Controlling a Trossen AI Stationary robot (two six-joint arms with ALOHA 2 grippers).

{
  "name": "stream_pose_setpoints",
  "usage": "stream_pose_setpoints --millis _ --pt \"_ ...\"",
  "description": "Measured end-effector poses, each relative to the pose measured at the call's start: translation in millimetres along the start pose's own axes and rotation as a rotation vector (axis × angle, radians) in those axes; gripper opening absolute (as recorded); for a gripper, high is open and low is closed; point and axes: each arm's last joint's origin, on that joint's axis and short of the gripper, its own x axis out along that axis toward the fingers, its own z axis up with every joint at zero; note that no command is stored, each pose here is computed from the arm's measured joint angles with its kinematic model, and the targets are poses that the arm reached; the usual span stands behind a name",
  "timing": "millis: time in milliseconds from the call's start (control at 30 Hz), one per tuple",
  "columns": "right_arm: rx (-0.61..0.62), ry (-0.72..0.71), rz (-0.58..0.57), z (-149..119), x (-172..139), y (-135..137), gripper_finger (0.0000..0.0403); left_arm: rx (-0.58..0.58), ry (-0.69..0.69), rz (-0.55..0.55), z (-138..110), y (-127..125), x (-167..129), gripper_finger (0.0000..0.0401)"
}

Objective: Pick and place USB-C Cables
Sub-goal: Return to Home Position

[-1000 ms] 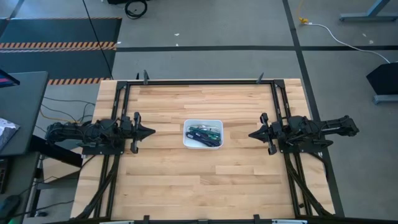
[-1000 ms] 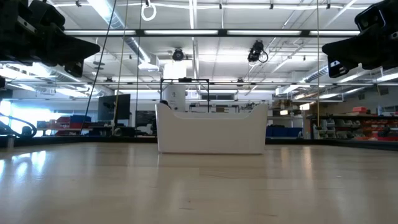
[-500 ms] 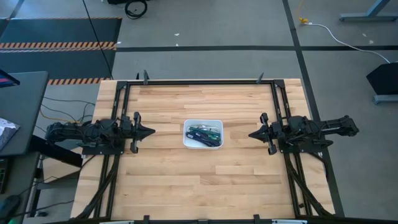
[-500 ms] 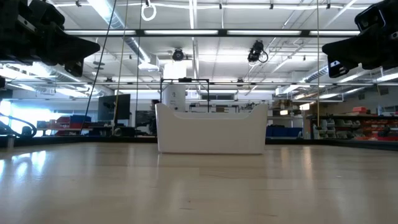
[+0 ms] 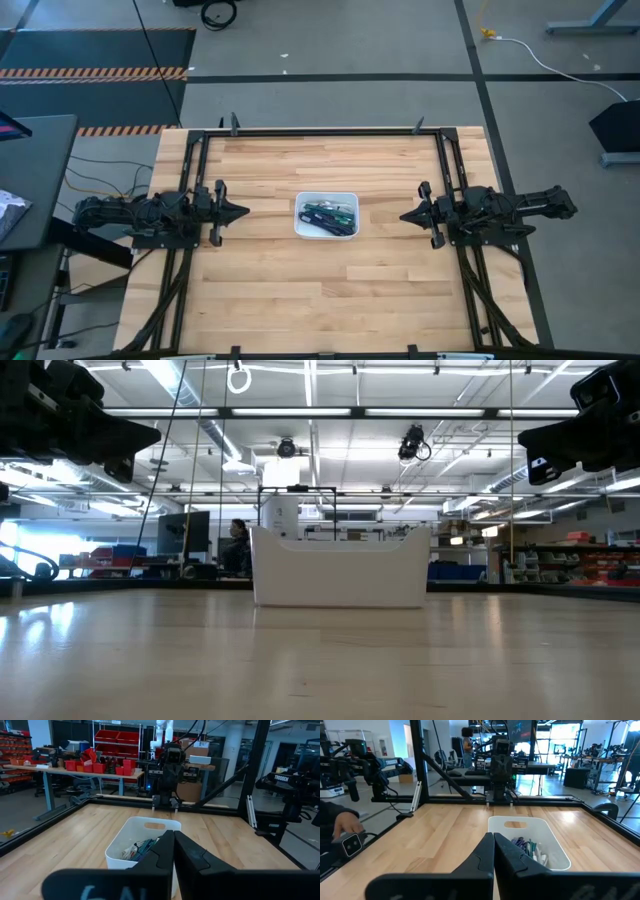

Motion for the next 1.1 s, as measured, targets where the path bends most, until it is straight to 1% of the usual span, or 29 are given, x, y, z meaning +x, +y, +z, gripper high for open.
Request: stream_pose_setpoints --millis 1100 --pt "0.0 0.0 0.0 0.0 0.0 0.0 0.0005 0.001 0.001 0.0 -0.2 0.0 0.0 0.0023"
